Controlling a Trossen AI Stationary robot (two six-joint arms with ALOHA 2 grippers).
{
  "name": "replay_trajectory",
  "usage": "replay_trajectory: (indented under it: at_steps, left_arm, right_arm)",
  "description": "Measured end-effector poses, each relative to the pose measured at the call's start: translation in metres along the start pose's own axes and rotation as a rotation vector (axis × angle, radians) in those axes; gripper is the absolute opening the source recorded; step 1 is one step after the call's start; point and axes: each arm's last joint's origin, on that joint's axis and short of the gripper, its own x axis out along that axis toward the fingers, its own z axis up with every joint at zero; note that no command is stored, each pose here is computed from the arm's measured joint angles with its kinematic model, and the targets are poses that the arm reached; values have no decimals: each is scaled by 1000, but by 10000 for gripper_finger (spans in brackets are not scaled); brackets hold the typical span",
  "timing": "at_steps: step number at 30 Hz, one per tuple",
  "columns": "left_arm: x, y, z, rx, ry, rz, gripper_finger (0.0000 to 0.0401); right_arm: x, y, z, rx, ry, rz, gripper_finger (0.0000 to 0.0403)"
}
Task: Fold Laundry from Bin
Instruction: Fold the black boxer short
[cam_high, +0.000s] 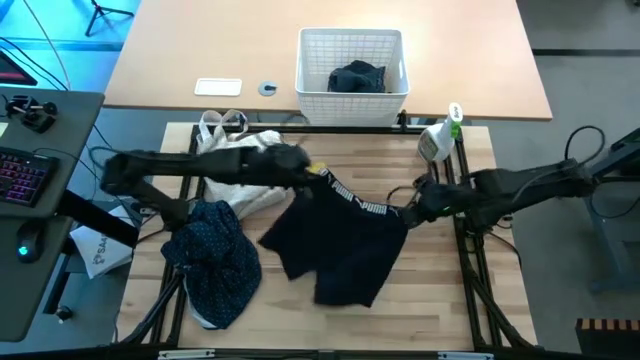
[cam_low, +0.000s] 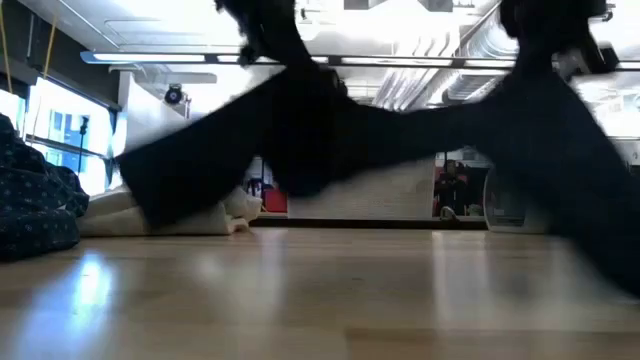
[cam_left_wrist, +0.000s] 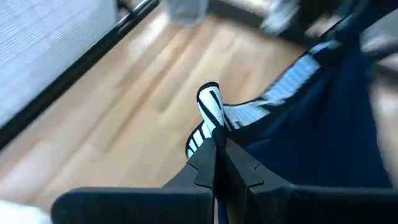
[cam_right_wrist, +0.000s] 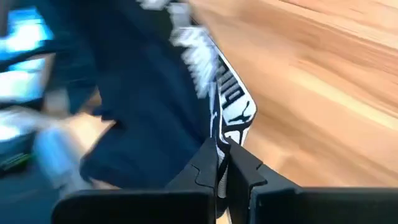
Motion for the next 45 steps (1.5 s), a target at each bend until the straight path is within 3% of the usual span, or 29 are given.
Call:
replay_trajectory:
  at_steps: [3, 6, 9, 13, 17, 20, 23, 27, 29, 32, 35, 41, 45]
  left_arm:
    - [45, 8, -10, 76, 65, 100, 0]
    - [91, 18, -20, 124, 86, 144, 0]
    - [129, 28, -28, 116, 63, 136, 3]
    - [158, 47, -28, 51, 87, 72, 31]
    - [160, 67, -11, 1, 106, 80, 73]
    - [150, 74, 5, -14, 109, 87, 101]
    - [132, 70, 20, -18, 138, 79, 118]
    - [110, 54, 23, -65, 262, 23, 123]
    - [103, 39, 15, -84, 340, -64, 123]
    - [101, 8, -10, -74, 469, -212, 118]
    - [108, -16, -47, -19, 557, -223, 112]
    - [130, -25, -110, -25, 547, -138, 103]
    - [149, -10, -117, 13, 481, -96, 101]
  right_arm:
    - [31, -18, -10, 49, -14, -97, 4]
    - [58, -32, -18, 92, -26, -119, 5]
    - [75, -41, -24, 137, -21, -134, 13]
    - [80, -54, -29, 188, -4, -258, 52]
    - [67, -58, -27, 211, -22, -384, 99]
    - [60, -53, -24, 164, 47, -377, 122]
    - [59, -49, -20, 135, 113, -354, 133]
    - [62, -49, -11, 116, 107, -343, 134]
    - [67, -50, -6, 92, 94, -319, 131]
    - [86, -48, 6, -30, 93, -163, 122]
    - [111, -59, 15, -74, 87, -104, 103]
    - [145, -99, 19, -30, 143, -272, 36]
    - [145, -104, 5, 78, 184, -336, 5]
